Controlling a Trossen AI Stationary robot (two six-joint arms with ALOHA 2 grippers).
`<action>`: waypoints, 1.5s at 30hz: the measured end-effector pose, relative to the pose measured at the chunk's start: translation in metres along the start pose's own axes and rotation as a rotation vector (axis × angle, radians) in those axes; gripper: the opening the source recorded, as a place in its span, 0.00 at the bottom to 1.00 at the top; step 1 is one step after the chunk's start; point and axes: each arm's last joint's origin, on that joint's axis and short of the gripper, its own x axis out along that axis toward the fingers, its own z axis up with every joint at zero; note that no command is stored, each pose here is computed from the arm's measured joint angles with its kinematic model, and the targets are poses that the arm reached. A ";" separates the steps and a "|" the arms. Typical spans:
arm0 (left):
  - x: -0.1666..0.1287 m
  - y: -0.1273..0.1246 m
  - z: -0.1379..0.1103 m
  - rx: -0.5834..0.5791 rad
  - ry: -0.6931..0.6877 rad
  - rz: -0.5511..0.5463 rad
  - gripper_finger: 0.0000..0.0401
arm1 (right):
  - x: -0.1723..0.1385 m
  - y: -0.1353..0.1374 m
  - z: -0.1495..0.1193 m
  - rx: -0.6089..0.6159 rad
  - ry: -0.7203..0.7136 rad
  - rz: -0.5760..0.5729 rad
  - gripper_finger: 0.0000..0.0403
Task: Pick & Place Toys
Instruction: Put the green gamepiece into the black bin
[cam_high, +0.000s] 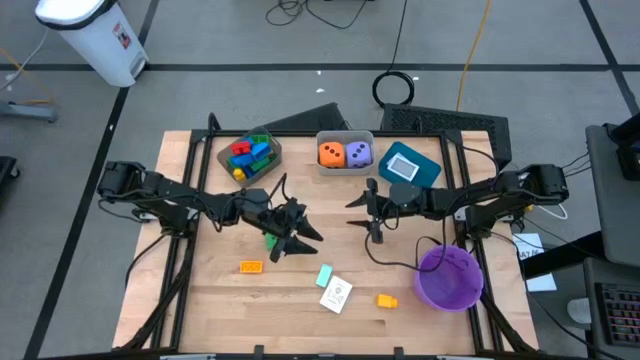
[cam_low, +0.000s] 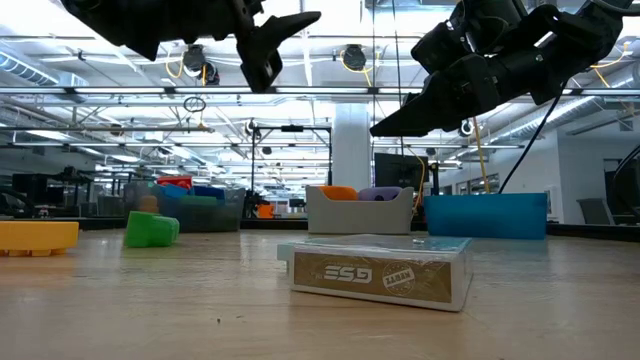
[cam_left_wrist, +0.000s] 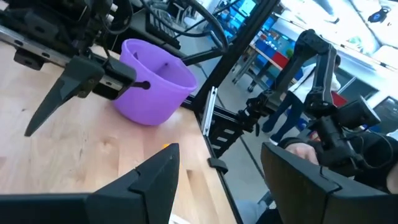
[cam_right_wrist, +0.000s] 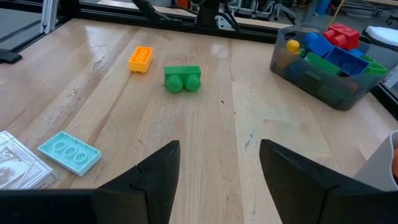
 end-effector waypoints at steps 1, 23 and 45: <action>0.000 0.000 0.000 -0.008 0.000 0.000 0.58 | 0.000 0.000 0.000 0.000 0.000 0.000 0.53; 0.000 0.001 0.000 0.043 -0.033 0.071 0.58 | 0.000 0.000 0.000 0.000 0.000 0.000 0.53; -0.003 0.014 -0.019 1.077 0.261 0.185 0.58 | 0.000 0.000 -0.001 0.018 0.008 0.002 0.53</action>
